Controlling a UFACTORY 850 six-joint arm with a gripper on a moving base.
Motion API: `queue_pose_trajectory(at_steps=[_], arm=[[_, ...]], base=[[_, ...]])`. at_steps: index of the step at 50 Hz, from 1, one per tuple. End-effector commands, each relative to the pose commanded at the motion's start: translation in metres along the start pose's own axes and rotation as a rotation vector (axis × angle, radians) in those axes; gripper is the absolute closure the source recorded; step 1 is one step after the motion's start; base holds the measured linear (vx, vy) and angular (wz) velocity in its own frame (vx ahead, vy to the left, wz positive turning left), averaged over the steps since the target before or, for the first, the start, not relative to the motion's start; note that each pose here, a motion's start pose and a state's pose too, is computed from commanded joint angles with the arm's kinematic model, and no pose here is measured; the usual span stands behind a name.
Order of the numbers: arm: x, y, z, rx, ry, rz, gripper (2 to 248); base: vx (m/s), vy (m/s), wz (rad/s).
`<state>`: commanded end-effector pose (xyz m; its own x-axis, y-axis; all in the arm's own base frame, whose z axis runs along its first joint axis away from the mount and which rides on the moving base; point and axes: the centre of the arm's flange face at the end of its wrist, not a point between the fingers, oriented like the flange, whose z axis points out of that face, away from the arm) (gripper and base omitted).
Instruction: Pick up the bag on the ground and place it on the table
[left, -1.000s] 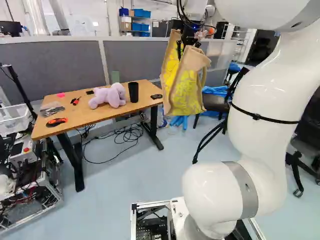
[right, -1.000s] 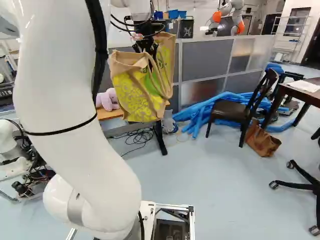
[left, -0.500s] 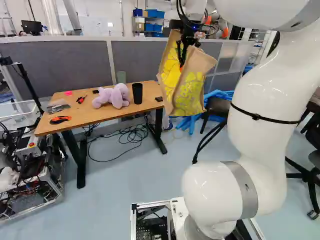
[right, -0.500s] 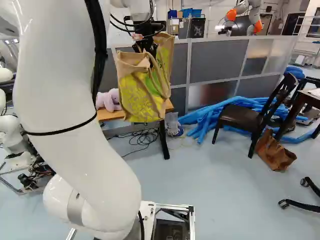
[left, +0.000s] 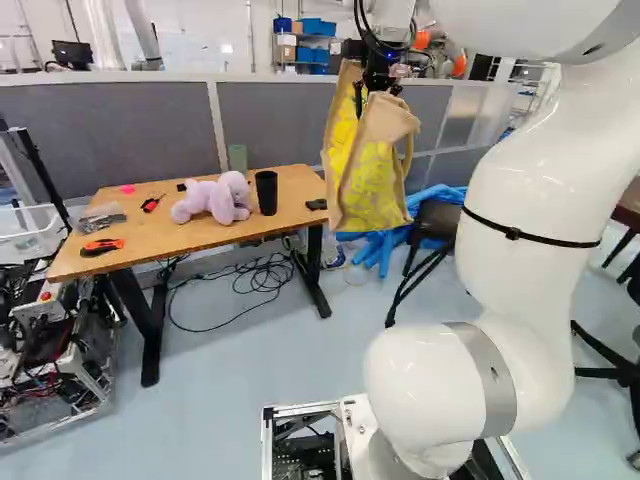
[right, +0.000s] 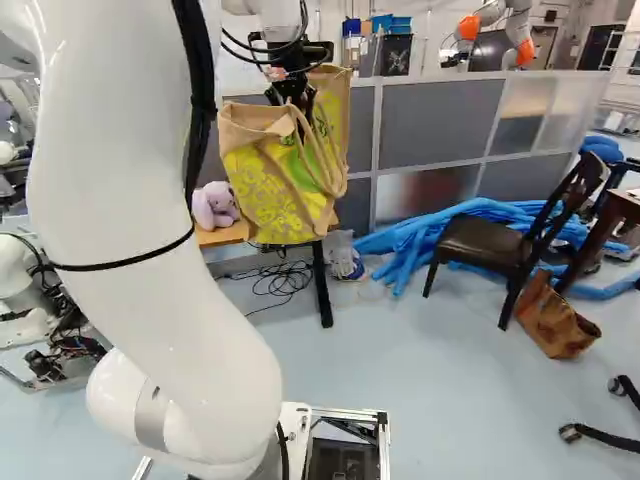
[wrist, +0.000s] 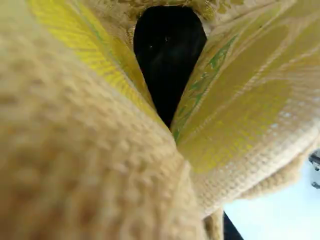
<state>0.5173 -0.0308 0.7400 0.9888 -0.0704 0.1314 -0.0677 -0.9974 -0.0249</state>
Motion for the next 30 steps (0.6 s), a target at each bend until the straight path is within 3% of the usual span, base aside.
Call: queue_pose_trajectory(at_steps=[15,30], arm=[[0.0000,0.0000,0.0000,0.000,0.000,0.000,227],[0.0000,0.0000,0.0000,0.000,0.000,0.000,227]], base=[[0.143,0.048,0.342],[0.106,0.007,0.021]])
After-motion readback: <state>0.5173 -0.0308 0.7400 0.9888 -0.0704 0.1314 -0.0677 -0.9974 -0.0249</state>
